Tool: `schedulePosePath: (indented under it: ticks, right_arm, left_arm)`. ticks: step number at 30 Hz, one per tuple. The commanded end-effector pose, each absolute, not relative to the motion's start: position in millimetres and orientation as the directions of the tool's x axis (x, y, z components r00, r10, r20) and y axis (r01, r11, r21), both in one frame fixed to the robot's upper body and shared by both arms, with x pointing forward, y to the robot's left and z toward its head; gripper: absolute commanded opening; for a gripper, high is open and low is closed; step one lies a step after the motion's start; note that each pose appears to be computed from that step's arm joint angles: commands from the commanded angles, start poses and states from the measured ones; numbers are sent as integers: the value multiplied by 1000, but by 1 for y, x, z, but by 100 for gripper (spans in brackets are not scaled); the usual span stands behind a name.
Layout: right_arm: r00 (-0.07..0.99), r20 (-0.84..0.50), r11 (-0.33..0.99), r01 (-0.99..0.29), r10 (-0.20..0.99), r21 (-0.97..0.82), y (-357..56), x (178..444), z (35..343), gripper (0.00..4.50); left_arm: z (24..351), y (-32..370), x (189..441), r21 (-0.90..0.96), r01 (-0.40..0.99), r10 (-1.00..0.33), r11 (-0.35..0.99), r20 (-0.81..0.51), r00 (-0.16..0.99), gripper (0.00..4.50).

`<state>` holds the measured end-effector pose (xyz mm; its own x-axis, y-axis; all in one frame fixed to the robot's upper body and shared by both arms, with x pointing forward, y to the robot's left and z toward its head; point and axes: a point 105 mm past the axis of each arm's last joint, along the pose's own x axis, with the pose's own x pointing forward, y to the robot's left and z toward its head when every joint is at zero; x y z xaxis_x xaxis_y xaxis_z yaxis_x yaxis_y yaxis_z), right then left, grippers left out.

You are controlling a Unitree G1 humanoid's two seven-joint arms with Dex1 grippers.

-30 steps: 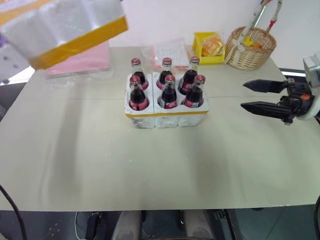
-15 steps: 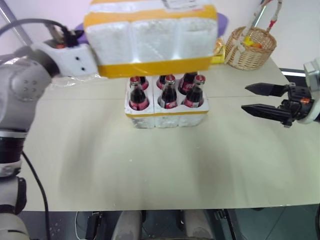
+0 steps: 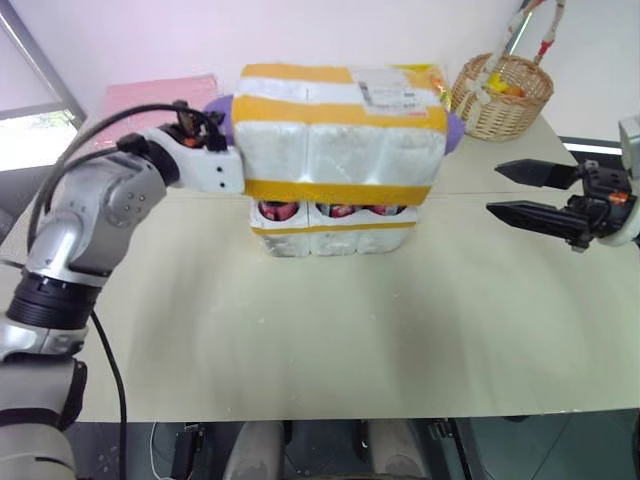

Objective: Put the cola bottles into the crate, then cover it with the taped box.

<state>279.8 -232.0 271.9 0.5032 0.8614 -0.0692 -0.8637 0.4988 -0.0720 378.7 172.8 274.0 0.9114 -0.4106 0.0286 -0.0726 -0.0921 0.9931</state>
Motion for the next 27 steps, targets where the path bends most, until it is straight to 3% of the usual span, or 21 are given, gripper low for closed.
schedulePosePath:
  ticks: [1,8,9,15,20,23,25,27]
  right_arm:
    - [495,-26,489,-864,868,-118,-229,274,284,450]
    - [480,-49,472,-874,876,-115,-225,276,276,450]
    - [480,-49,472,-874,876,-115,-225,277,277,450]
    - [482,-49,475,-873,875,-112,-226,279,276,450]
    - [483,-52,476,-872,874,-111,-228,281,275,450]
    - [483,-58,475,-873,874,-110,-229,284,275,450]
    - [482,-64,474,-874,874,-110,-230,284,274,450]
    - [482,-67,474,-874,873,-109,-232,286,274,450]
  left_arm:
    - [272,168,371,980,-124,-422,-154,48,905,43]
    - [251,166,367,978,-112,-434,-176,25,900,43]
    - [251,166,367,980,-114,-436,-165,31,899,148]
    - [256,170,355,980,-112,-467,-165,23,884,442]
    - [250,186,336,966,-100,-483,-237,-28,875,442]
    - [229,211,313,978,57,-473,-203,-149,868,442]
    - [226,224,305,983,154,-451,-98,-182,874,442]
    - [224,239,295,908,362,-461,210,-234,856,442]
